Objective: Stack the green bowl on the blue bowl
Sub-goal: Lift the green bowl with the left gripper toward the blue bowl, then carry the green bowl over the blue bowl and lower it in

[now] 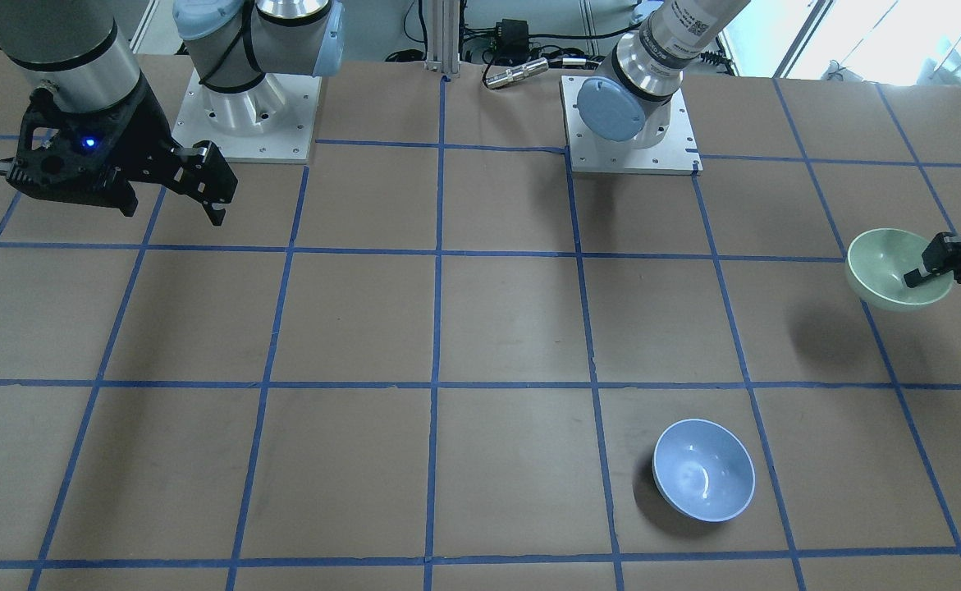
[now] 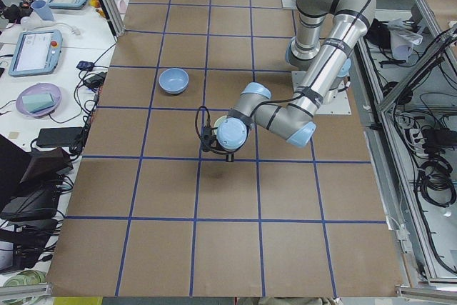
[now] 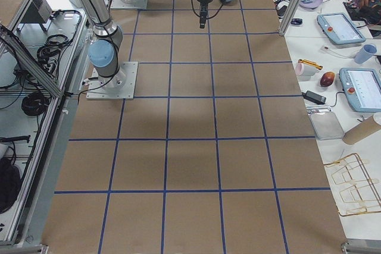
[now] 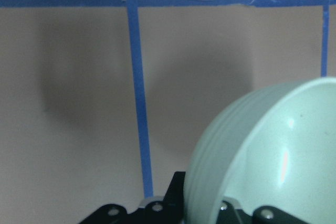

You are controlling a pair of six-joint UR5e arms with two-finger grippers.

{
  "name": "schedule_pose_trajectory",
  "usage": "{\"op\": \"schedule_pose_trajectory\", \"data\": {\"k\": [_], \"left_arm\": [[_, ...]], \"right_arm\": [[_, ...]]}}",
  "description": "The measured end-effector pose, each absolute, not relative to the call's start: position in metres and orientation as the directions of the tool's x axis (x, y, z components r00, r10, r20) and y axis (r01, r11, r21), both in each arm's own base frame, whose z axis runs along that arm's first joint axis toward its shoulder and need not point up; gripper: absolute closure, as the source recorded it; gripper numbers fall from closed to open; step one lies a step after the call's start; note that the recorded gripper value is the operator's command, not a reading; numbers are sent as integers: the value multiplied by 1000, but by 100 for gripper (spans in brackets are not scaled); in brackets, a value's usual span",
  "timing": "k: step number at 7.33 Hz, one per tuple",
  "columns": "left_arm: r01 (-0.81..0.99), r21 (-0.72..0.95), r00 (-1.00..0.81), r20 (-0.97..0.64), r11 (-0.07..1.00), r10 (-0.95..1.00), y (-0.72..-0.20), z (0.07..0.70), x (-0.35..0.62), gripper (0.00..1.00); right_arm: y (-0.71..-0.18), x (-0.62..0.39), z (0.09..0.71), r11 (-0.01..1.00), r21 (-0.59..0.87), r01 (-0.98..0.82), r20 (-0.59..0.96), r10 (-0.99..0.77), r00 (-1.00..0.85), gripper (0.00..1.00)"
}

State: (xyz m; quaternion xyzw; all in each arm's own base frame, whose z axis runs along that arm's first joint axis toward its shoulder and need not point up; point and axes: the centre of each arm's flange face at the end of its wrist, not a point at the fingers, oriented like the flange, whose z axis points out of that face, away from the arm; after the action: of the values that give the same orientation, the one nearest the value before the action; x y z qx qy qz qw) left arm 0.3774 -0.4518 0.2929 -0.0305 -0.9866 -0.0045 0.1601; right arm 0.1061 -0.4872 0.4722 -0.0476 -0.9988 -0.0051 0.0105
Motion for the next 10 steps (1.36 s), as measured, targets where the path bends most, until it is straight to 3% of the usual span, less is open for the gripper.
{"op": "schedule_pose_trajectory", "data": {"k": [4,10], "left_arm": [[-27,1,-931,363,1000,-25,-523,348,278,100],[-150,-18,-882,455,989,-125,-601,325,173,100]], "right_arm": [[-487,106,472,995,9,95,22,95,-995,0],[-487,106,472,995,9,95,22,95,-995,0]]}}
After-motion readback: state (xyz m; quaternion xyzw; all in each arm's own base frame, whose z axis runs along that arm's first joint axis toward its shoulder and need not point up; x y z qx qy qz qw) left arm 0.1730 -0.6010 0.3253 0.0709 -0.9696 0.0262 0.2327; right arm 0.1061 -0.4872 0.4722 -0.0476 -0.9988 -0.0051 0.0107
